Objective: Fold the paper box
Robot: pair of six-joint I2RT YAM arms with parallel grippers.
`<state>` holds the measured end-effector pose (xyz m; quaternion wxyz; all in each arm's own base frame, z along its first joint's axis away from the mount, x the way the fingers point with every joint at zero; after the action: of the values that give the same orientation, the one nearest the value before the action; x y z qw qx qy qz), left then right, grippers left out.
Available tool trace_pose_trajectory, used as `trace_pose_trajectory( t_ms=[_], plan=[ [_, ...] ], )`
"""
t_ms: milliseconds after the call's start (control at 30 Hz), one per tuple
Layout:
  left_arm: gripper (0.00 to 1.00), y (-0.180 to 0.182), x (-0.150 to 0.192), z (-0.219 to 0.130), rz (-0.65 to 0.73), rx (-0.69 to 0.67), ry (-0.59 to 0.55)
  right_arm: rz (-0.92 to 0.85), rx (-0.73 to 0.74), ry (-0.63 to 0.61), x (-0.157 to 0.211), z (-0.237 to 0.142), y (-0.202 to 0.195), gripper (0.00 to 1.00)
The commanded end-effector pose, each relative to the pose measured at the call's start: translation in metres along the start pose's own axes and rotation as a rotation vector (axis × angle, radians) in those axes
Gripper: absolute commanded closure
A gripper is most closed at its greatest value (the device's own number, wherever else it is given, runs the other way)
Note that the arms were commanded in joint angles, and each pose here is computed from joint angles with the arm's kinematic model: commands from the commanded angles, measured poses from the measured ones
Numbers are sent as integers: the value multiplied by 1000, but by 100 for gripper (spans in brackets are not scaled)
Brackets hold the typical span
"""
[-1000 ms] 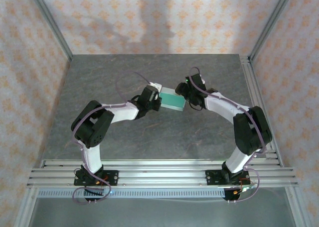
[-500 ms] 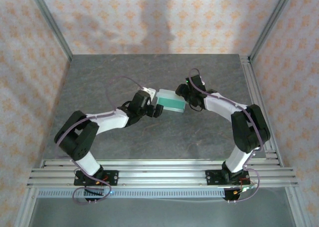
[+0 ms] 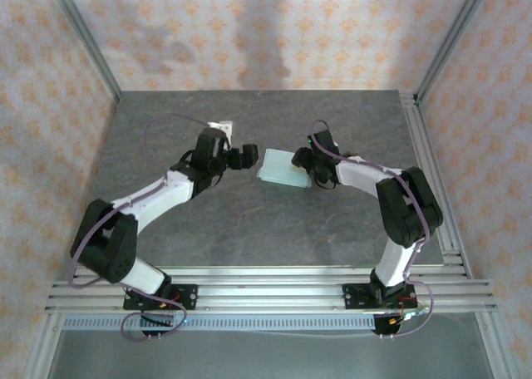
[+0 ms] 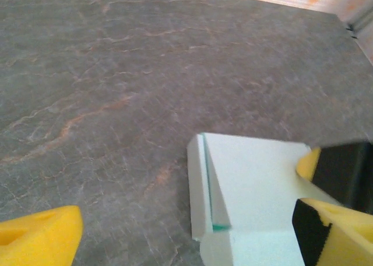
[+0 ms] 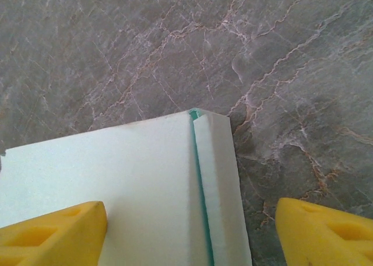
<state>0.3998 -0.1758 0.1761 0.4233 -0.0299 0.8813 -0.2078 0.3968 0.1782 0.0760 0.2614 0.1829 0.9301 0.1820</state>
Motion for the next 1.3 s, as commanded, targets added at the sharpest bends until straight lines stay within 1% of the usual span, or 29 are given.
trace_pose_trajectory(
  t_ms=[0,167,333,500,567,667,833,1000,1067,1167,1267],
  plan=[
    [10,8,30,18,-76,-55,189,-40,59,23,7,11,-16,26],
    [17,0,52,52,-88,-36,369,-103,104,40,9,13,-22,35],
    [27,-4,70,77,-83,-35,467,-144,87,48,7,11,-17,39],
    [41,-4,81,94,-106,-29,514,-162,59,68,8,14,-11,45],
    [51,-2,82,95,-109,-41,517,-171,57,76,8,16,-10,47],
    [55,-1,84,93,-110,-50,523,-182,60,91,9,18,-10,49],
    [55,0,84,90,-116,-50,511,-192,18,80,2,11,0,50],
    [53,-2,81,89,-132,-36,495,-144,-30,-8,-12,-6,3,39],
    [47,-7,76,87,-136,-20,478,-115,-50,-32,-16,-10,1,36],
    [40,-11,66,85,-144,2,453,-70,-80,-39,-17,-12,-1,35],
    [37,-11,59,86,-153,13,436,-52,-89,-41,-17,-12,-4,35]
  ],
)
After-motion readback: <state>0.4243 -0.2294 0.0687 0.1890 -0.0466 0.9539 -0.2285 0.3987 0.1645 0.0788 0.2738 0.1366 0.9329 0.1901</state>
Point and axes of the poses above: each hand's point on the last joint's axis, 136 mm out from that joint toward the fingers, its own z axis out along the fingers, its own y axis along the line the jaws close on, x = y × z, the point moved 2 cm from there along -z, back along the fingers, and after that the axes turned 3 degrees about -z, right-handed, at the moved point
